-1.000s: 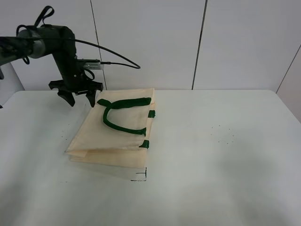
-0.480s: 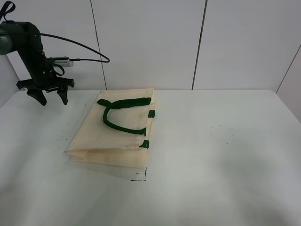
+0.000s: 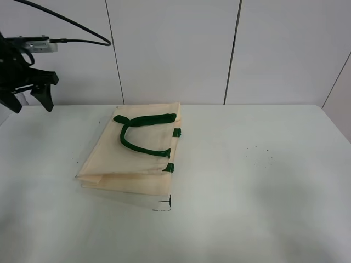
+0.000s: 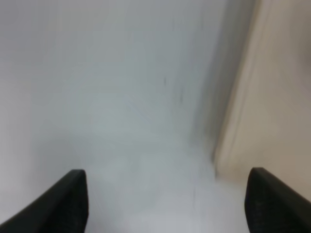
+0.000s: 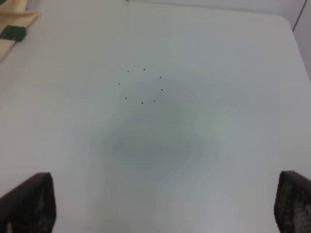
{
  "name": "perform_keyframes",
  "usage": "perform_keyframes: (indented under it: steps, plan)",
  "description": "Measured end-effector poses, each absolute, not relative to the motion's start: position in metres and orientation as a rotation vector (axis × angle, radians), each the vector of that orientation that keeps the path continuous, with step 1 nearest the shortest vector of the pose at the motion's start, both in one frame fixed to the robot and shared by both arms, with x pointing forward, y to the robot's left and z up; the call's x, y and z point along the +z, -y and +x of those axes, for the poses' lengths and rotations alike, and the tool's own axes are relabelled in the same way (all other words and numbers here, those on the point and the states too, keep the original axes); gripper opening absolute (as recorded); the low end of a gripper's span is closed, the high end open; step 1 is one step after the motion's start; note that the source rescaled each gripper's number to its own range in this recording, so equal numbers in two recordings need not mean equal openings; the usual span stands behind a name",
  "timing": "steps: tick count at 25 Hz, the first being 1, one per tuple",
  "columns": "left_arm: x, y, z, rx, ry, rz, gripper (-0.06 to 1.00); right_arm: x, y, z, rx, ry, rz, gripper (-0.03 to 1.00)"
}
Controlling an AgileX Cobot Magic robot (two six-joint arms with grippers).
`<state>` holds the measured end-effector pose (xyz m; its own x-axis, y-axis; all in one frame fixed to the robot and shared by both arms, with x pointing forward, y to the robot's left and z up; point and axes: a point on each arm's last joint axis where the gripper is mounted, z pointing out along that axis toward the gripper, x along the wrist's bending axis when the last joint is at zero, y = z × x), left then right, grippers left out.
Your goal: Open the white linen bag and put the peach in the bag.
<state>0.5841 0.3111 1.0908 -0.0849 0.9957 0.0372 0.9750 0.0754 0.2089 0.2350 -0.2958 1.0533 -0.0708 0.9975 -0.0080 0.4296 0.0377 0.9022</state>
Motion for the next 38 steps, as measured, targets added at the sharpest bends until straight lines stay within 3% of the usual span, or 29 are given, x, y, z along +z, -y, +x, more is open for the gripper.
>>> perform_keyframes:
  steps: [7, 17, 28, 38]
  plan:
    - [1.105, -0.309, 0.457, 0.307, -2.182, 2.042, 1.0, 1.053, 0.296, 0.235, 0.997, -1.595, 1.478, 1.0]
    - [1.043, -0.307, 0.326, 0.486, -2.014, 2.007, 1.0, 1.053, 0.296, 0.235, 0.997, -1.595, 1.478, 1.0]
    - [1.042, -0.305, 0.259, 0.778, -1.778, 1.785, 1.0, 1.053, 0.296, 0.235, 0.997, -1.595, 1.478, 1.0]
    - [1.043, -0.304, 0.239, 0.875, -1.688, 1.692, 1.0, 1.053, 0.296, 0.235, 0.997, -1.595, 1.478, 1.0]
